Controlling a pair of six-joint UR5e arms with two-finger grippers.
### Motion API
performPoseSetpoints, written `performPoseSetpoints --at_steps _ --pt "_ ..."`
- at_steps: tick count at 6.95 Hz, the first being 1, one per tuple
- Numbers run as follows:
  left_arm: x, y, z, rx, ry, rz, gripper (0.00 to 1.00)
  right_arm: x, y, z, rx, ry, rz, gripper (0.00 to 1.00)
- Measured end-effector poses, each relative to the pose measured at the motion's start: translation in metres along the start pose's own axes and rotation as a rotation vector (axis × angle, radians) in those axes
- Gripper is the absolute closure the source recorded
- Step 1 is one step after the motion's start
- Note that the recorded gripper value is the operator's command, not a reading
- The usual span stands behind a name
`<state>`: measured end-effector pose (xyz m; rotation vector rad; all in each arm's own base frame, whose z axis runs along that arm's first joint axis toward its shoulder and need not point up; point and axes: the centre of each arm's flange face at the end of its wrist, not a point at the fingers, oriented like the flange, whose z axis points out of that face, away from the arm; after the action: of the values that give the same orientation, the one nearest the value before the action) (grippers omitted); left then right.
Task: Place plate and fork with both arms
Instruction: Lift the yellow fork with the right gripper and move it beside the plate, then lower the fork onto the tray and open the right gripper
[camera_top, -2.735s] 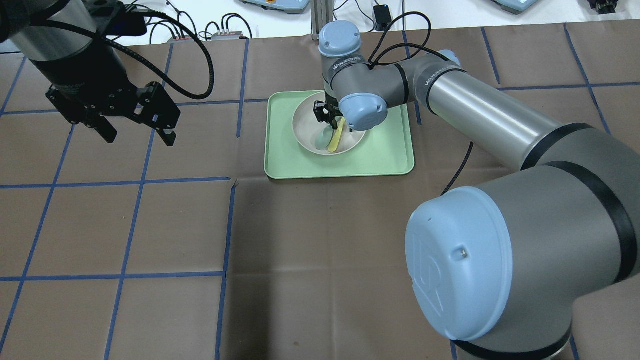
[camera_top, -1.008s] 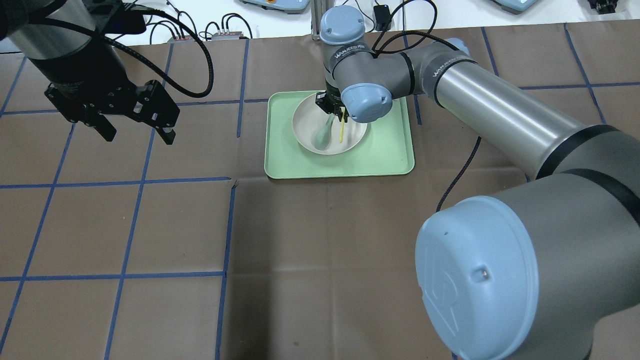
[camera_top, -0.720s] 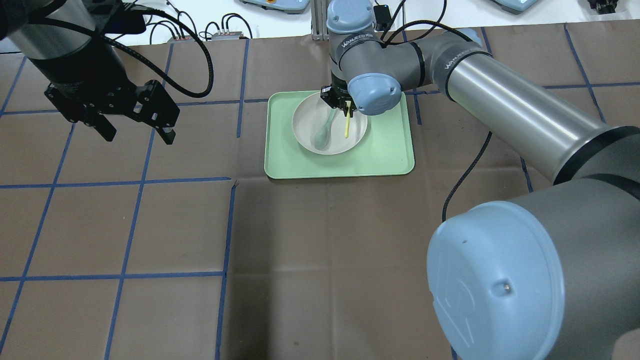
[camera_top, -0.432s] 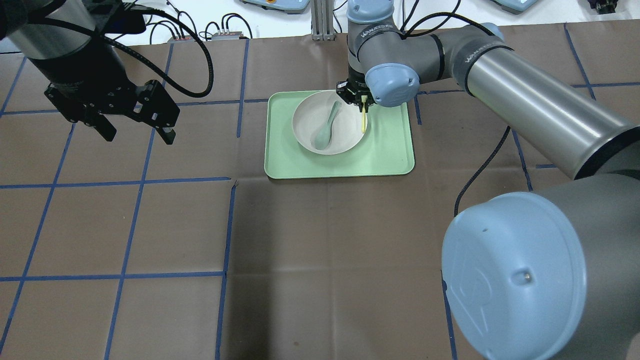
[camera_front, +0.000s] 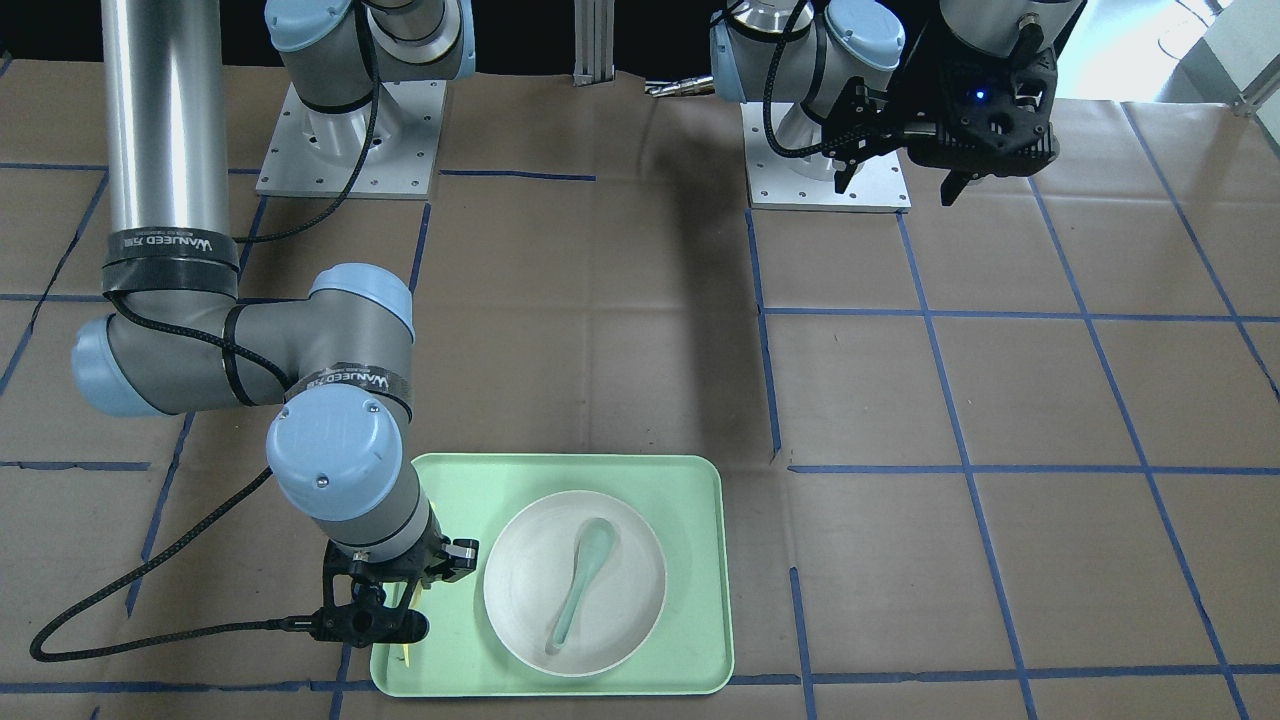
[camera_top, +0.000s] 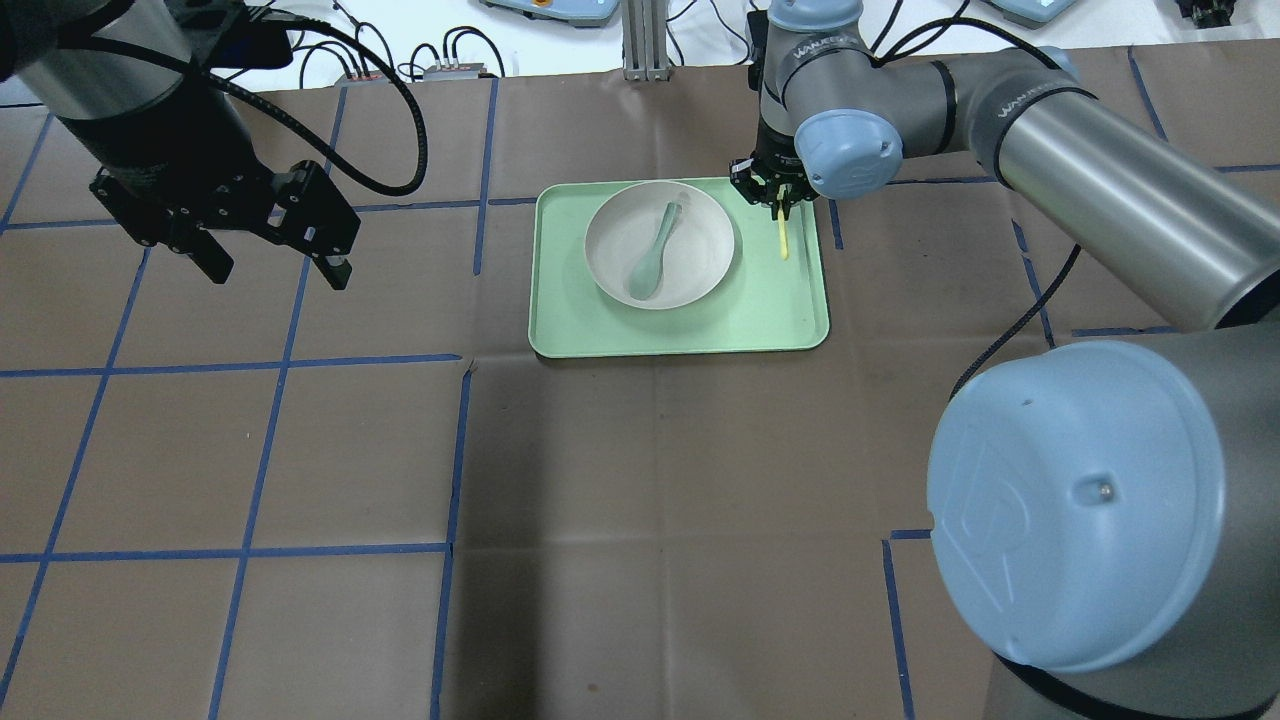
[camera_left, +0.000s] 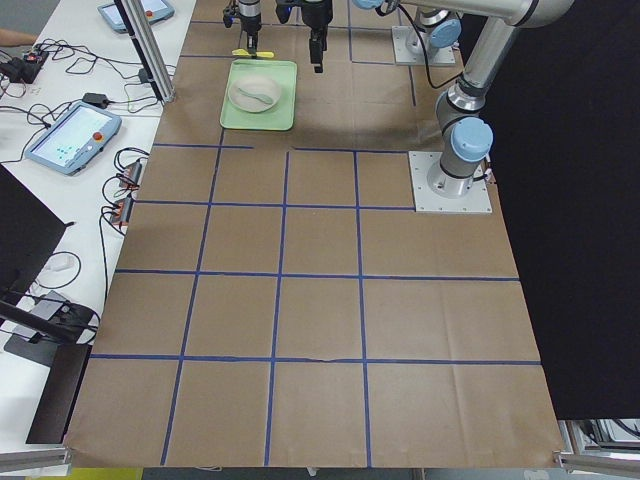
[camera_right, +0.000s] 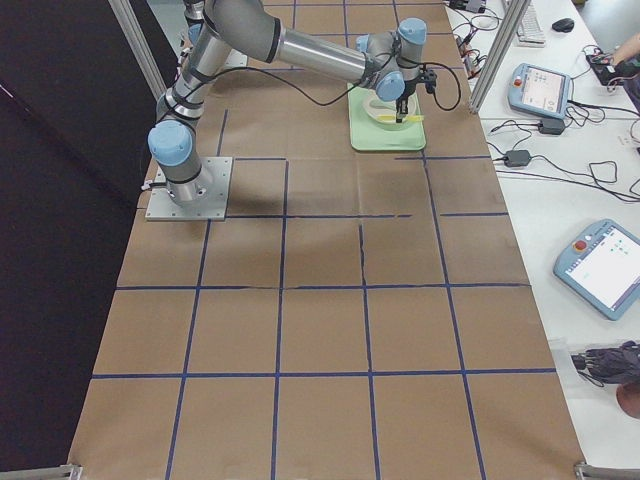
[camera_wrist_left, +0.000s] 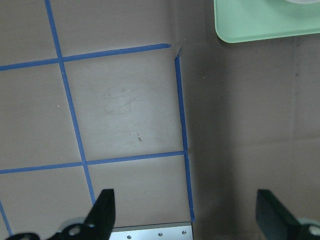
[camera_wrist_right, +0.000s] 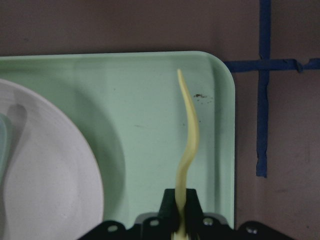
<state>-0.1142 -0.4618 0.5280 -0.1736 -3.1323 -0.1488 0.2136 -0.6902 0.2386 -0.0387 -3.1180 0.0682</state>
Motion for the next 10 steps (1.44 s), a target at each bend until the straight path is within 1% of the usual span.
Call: performPoseSetpoints --at_steps 2,3,4,5,6,9,10 --pt "0.000 0.000 0.000 0.000 0.000 0.000 0.00 0.002 0.004 0.029 -0.032 -0.006 -0.002 0.97" --pt "0.000 0.000 0.000 0.000 0.000 0.000 0.00 0.001 0.003 0.040 -0.043 -0.007 -0.003 0.94" --pt "0.000 0.000 0.000 0.000 -0.001 0.000 0.00 0.000 0.002 0.047 -0.050 -0.010 -0.004 0.66" --pt "0.000 0.000 0.000 0.000 -0.001 0.000 0.00 -0.001 0.002 0.049 -0.051 -0.013 -0.004 0.20" --pt "0.000 0.000 0.000 0.000 -0.001 0.000 0.00 -0.002 -0.001 0.047 -0.044 -0.014 -0.003 0.00" --pt "0.000 0.000 0.000 0.000 -0.002 0.000 0.00 0.000 -0.010 0.027 -0.019 -0.014 0.000 0.00" --pt "0.000 0.000 0.000 0.000 -0.002 0.000 0.00 0.005 -0.009 0.010 -0.017 -0.014 0.002 0.00"
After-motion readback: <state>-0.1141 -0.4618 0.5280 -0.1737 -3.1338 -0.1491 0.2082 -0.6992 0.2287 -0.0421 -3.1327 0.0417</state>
